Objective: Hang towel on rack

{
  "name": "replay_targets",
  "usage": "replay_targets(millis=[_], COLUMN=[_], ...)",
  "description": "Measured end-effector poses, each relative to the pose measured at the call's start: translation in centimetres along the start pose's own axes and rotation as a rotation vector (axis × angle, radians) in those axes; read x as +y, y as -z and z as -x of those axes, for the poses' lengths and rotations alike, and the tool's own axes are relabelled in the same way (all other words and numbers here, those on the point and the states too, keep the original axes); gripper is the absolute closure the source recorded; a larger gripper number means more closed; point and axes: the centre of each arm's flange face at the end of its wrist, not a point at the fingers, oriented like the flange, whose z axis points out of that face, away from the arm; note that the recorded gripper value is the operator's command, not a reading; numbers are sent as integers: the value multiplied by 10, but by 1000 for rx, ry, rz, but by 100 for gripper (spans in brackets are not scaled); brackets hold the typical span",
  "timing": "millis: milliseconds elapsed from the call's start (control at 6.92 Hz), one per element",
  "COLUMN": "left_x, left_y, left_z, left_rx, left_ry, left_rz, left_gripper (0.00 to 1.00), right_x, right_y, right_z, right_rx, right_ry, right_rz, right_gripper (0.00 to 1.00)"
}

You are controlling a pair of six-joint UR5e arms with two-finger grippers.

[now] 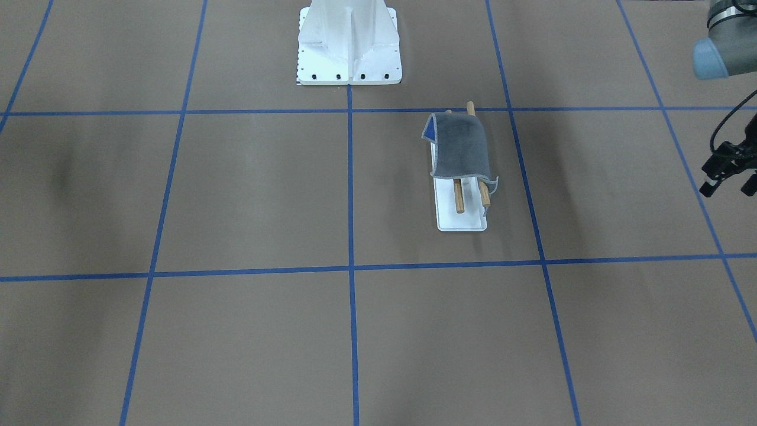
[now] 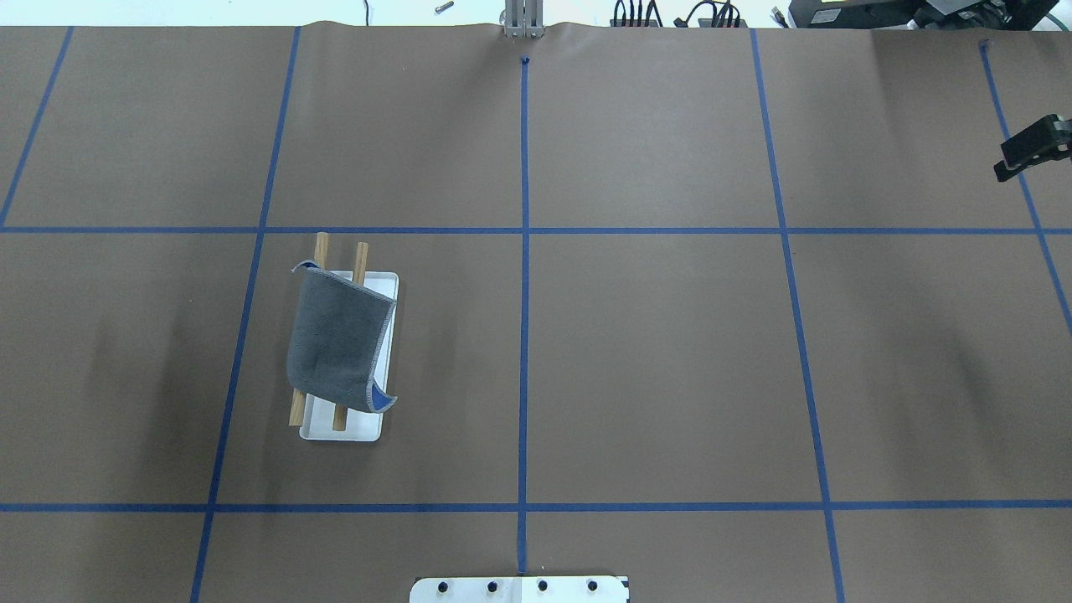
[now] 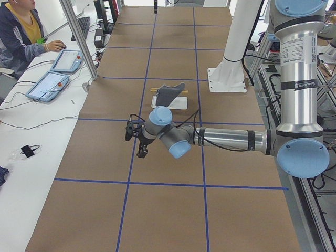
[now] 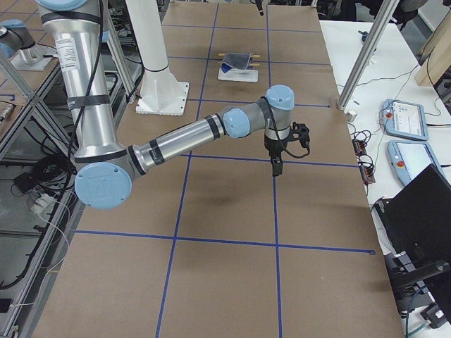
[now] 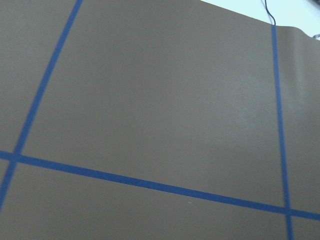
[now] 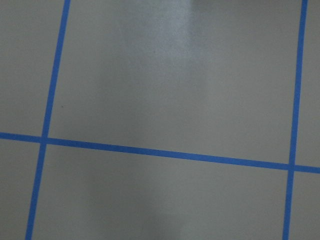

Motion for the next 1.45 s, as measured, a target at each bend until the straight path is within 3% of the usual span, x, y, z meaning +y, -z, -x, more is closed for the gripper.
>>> replay_targets(millis=[145, 434, 1012, 1446], left_x=[2, -6, -17, -10], left_y=[-5, -4, 7, 8], left_z=[34, 58, 64, 75], left_rx=[-52, -74, 69, 85], left_ry=[-103, -139, -74, -52], left_rz=[45, 144, 361, 394], left_gripper=[2, 2, 2, 2], right_x=[9, 24, 24, 24], right_y=[-2, -14, -32, -33], right_z=[-26, -61, -78, -75], right_rx=[-5, -10, -24, -55], right_ry=[-13, -10, 4, -3], right_rz=[14, 47, 85, 91], right_gripper=[0, 0, 0, 0])
